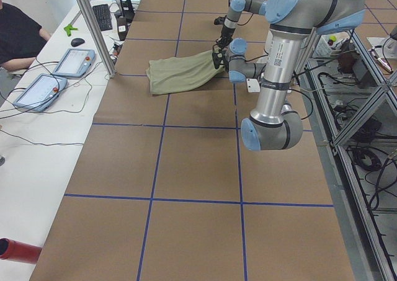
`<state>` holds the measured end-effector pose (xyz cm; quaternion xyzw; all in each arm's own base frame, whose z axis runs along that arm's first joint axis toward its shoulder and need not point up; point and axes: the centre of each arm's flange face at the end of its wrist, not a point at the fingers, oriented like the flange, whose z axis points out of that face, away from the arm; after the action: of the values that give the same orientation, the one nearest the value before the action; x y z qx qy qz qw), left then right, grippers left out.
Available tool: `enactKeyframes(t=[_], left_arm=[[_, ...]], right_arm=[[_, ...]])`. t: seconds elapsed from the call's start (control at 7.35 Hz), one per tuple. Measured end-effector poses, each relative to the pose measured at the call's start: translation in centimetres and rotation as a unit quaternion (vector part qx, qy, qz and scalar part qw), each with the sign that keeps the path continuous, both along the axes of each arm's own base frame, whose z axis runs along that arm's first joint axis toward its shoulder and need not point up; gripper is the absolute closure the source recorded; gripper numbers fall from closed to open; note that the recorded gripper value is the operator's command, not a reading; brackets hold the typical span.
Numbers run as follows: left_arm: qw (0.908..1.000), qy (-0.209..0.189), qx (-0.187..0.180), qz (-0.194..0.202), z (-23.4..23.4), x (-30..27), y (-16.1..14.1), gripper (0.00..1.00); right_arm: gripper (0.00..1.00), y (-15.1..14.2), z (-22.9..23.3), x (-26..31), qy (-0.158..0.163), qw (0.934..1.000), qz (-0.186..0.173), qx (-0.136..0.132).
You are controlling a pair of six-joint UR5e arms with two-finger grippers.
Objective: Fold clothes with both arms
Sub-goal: 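Lift both near corners and fold them away from the robot over the shirt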
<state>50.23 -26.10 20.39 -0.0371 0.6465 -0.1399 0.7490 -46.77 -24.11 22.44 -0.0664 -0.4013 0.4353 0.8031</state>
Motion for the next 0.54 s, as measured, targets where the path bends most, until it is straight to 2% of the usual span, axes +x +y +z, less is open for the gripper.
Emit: enactKeyframes(t=[0.27, 0.54], left_arm=[[0.9998, -0.001, -0.001, 0.017, -3.6, -4.0, 0.7, 1.0], [0.9997, -0.013, 0.019, 0.004, -4.8, -6.2, -1.5, 1.0]], right_arm=[[1.0, 2.5, -5.8, 3.8, 0.0, 0.9997, -0.022, -0.006], [1.0, 2.2, -7.3, 3.9, 0.012, 0.9996, -0.024, -0.004]])
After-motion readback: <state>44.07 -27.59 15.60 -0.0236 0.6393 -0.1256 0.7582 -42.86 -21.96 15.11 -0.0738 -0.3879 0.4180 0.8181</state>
